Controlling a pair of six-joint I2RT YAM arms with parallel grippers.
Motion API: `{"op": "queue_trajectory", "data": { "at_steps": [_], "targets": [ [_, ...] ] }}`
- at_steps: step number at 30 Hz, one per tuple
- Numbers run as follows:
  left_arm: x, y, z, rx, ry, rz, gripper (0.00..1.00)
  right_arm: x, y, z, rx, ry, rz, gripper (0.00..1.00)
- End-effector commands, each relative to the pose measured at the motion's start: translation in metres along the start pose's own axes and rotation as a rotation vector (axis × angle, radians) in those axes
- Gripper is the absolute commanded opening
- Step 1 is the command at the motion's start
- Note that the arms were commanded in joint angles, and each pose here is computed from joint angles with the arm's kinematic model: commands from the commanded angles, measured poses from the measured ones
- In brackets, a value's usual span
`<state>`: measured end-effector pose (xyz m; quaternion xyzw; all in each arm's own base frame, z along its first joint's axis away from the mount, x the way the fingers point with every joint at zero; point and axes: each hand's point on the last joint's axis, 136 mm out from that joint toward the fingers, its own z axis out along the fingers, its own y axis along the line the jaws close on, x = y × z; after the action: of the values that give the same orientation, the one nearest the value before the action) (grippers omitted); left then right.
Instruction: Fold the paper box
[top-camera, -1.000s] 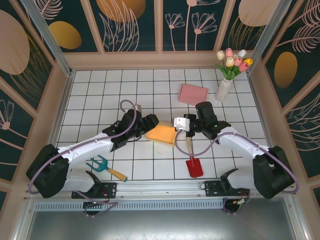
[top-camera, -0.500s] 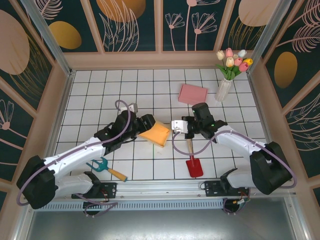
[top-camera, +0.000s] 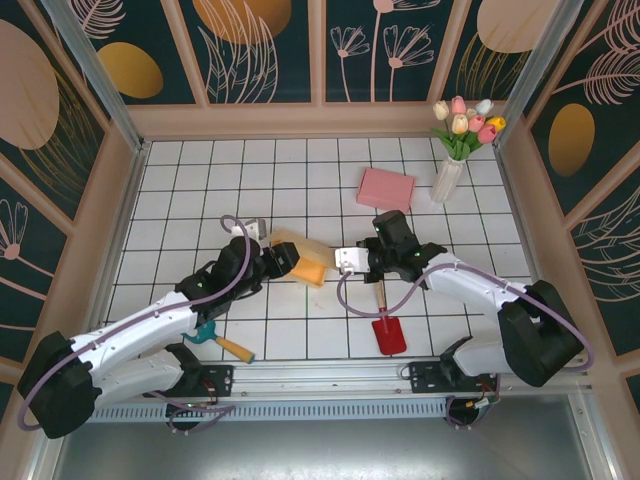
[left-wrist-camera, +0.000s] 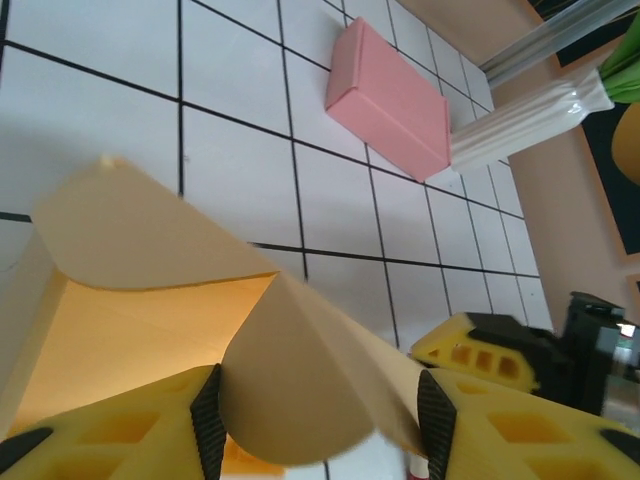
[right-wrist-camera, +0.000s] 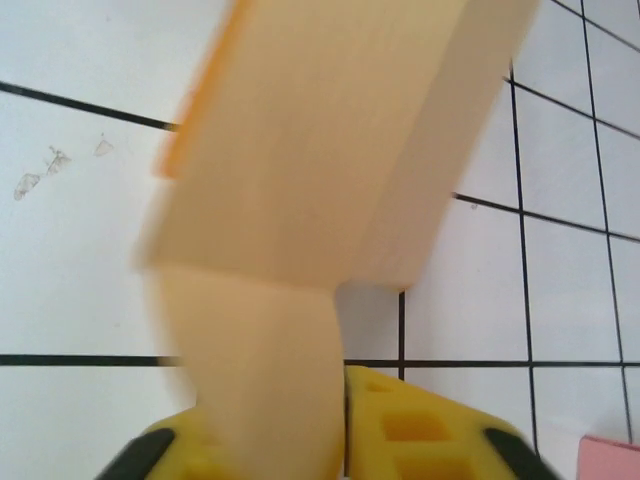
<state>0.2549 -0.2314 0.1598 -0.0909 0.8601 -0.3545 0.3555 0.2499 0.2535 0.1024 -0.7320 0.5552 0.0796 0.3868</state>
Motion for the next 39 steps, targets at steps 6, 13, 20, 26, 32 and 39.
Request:
{"op": "queue_trajectory", "data": {
  "at_steps": [6,13,20,26,32,39],
  "targets": [
    [-0.016,0.003,-0.006,-0.043,-0.074,0.029,0.55,-0.035,-0.007,-0.009,0.023,-0.113,-0.001,0.44],
    [-0.039,-0.008,-0.016,-0.029,-0.163,-0.011,0.57,-0.023,-0.023,-0.014,0.116,-0.055,-0.022,0.48],
    [-0.051,-0.022,-0.016,0.007,-0.198,-0.052,0.54,-0.021,-0.027,-0.017,0.138,-0.074,-0.014,0.55],
    [-0.06,-0.031,-0.017,0.039,-0.232,-0.093,0.24,-0.016,-0.025,-0.017,0.14,-0.068,-0.018,0.55],
    [-0.062,-0.039,-0.021,0.109,-0.242,-0.173,0.05,-0.024,-0.033,-0.016,0.204,-0.112,-0.029,0.55],
    [-0.066,-0.057,-0.046,0.247,-0.234,-0.334,0.0,-0.045,-0.038,-0.014,0.385,-0.231,-0.106,0.55]
  ]
}}
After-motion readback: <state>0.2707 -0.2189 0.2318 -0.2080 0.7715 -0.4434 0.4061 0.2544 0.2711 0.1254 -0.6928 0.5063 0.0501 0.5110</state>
